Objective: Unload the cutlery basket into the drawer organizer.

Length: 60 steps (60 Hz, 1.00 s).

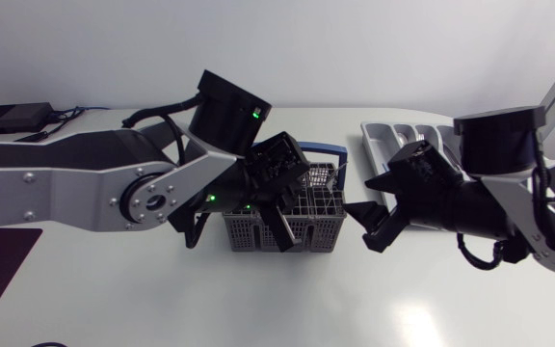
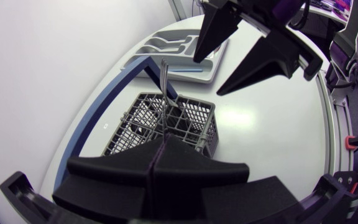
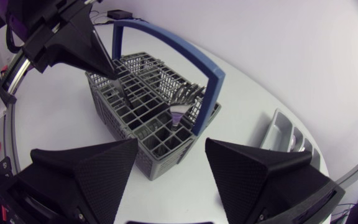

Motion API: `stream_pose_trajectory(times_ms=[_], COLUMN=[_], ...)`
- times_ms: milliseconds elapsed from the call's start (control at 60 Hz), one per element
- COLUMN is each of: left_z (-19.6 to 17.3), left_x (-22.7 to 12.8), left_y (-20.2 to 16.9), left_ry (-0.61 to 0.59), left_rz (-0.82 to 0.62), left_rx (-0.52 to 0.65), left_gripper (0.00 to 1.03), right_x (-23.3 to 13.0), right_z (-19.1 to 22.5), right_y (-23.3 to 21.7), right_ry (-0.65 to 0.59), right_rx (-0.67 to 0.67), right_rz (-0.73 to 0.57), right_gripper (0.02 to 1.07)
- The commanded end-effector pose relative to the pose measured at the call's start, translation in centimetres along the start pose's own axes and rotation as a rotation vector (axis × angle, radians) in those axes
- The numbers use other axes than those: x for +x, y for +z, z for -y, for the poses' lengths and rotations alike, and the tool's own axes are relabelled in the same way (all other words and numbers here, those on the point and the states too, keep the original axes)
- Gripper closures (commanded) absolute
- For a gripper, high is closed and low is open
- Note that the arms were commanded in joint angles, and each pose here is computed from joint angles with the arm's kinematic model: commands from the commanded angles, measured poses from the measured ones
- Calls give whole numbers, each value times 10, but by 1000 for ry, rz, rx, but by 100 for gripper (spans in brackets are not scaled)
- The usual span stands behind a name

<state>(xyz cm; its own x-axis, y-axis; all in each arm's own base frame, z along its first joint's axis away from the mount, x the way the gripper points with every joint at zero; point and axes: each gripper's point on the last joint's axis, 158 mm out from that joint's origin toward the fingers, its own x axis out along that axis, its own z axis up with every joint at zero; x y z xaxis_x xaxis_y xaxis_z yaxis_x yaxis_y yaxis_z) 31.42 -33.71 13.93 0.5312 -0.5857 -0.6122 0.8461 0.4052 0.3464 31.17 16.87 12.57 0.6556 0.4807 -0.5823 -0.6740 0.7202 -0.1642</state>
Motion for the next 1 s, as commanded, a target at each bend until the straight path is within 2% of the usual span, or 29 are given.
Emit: stream_pose_trajectory(times_ms=[0,233,450,600,983], left_z=[-12,-20,-37,-45,-31], left_x=[-14,-24,-32,-34,-45], left_y=[20,31,46,54,61], left_ry=[25,37,47,44,23], left_rz=[46,61,54,39,3], left_rx=[-27,-63,-158,-215,-273], left_gripper=[100,100,100,100,100], right_x=[14,26,27,29,36], right_z=[-10,-31,-49,-51,-59], right_y=[-10,-4,1,-1,5], right_ry=[28,76,118,125,147], right_rx=[-25,-74,-170,-177,-234], right_rz=[-33,-36,-22,-32,-35], right_gripper=[29,29,29,29,29])
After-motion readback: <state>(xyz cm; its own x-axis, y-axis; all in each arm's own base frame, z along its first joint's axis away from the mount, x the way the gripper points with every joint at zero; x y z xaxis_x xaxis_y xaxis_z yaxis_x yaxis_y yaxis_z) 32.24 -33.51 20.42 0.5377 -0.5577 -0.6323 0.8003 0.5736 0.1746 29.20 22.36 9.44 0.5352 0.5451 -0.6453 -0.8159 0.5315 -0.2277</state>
